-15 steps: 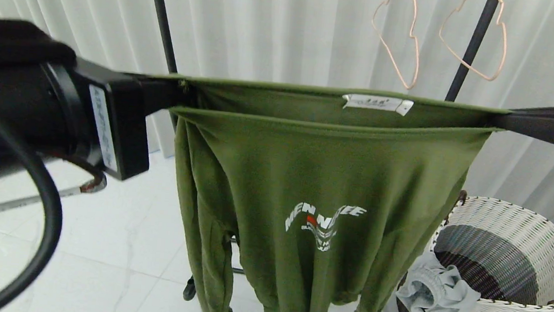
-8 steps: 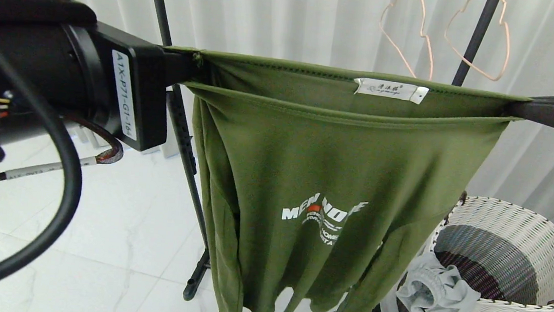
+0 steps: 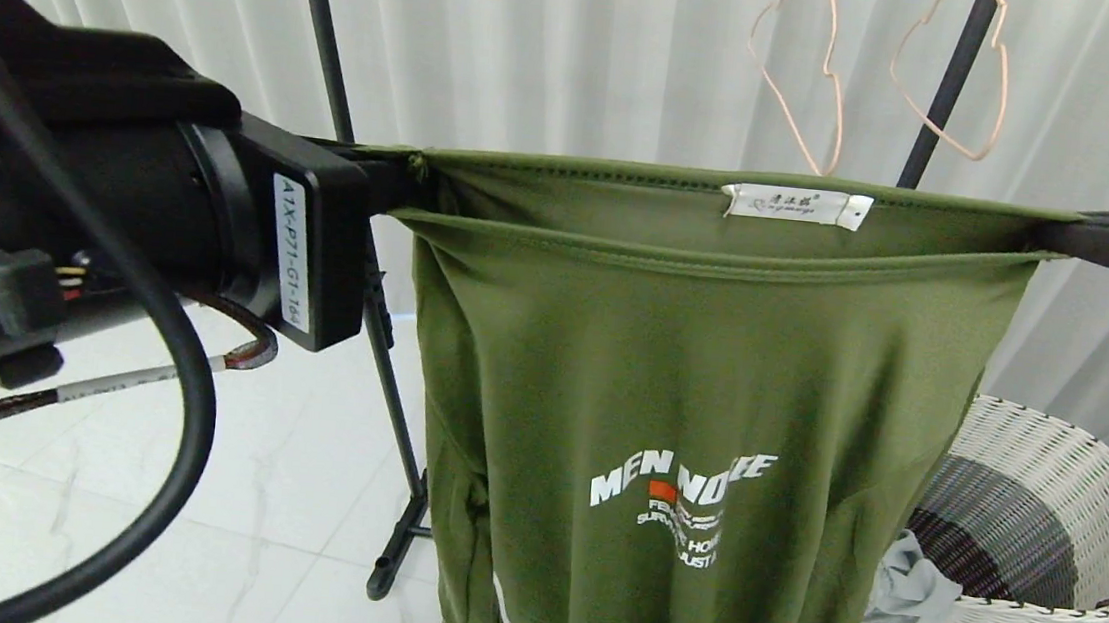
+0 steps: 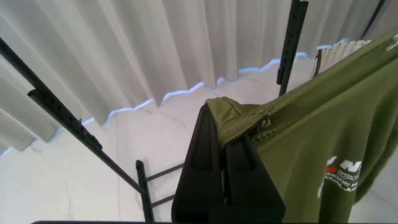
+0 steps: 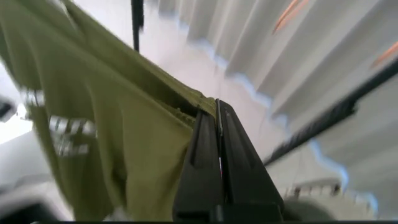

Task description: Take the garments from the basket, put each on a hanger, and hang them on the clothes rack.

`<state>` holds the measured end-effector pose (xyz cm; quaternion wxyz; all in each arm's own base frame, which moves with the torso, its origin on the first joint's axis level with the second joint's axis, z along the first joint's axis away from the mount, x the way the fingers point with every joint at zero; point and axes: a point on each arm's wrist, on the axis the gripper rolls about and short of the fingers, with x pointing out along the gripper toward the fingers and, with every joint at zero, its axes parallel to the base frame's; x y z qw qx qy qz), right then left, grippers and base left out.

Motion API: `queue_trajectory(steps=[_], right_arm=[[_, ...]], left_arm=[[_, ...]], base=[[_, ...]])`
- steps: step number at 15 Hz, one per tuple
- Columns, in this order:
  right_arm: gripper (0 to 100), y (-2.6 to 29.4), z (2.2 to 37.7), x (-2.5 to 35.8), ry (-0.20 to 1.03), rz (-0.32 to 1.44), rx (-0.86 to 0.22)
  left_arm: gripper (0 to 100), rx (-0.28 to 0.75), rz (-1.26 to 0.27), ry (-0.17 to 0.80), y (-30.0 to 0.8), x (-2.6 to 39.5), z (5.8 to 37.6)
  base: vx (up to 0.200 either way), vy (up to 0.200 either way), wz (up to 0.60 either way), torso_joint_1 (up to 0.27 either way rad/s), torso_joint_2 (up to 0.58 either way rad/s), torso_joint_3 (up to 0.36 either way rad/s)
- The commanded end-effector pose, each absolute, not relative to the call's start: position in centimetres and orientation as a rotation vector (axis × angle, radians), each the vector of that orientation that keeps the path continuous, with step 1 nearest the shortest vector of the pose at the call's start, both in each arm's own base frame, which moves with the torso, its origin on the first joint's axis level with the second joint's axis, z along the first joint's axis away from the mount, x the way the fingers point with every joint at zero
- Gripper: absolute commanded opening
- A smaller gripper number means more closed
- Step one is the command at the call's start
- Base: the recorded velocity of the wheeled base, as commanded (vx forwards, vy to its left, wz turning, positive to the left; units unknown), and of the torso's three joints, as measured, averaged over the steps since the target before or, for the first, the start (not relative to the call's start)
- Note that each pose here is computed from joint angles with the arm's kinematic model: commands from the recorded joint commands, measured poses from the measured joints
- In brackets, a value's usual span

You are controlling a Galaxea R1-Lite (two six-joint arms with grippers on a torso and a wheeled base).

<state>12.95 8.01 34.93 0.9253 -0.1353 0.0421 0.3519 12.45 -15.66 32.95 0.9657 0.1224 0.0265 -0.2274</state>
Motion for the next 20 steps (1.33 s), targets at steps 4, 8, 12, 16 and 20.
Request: queue_trajectory(steps=[4, 8, 12, 16, 20], right_arm=[[0, 6.0, 34.3, 9.4, 0.195, 0.751, -0.291], [0, 4.1, 33.0, 3.9, 0.300, 1.108, -0.236], [0, 3.9, 32.2, 3.1, 0.335, 1.182, -0.254], [0, 4.3, 32.1, 4.2, 0.325, 1.028, -0.286], [0, 7.1, 32.8, 8.3, 0.187, 0.819, -0.263]], left_arm=[[0, 0.315, -0.493, 0.124, -17.7, 12.6, 30.0], [0, 0.254, -0.439, 0.055, -20.6, 14.9, 31.6], [0, 0.253, -0.436, 0.056, -20.9, 15.2, 31.6], [0, 0.224, -0.427, 0.077, -20.2, 14.7, 31.1], [0, 0.222, -0.462, 0.097, -16.5, 11.4, 30.4]], base=[[0.000, 0.000, 0.00, 0.000, 0.00, 0.000], [0.000, 0.000, 0.00, 0.000, 0.00, 0.000], [0.000, 0.000, 0.00, 0.000, 0.00, 0.000], [0.000, 0.000, 0.00, 0.000, 0.00, 0.000], [0.000, 0.000, 0.00, 0.000, 0.00, 0.000]])
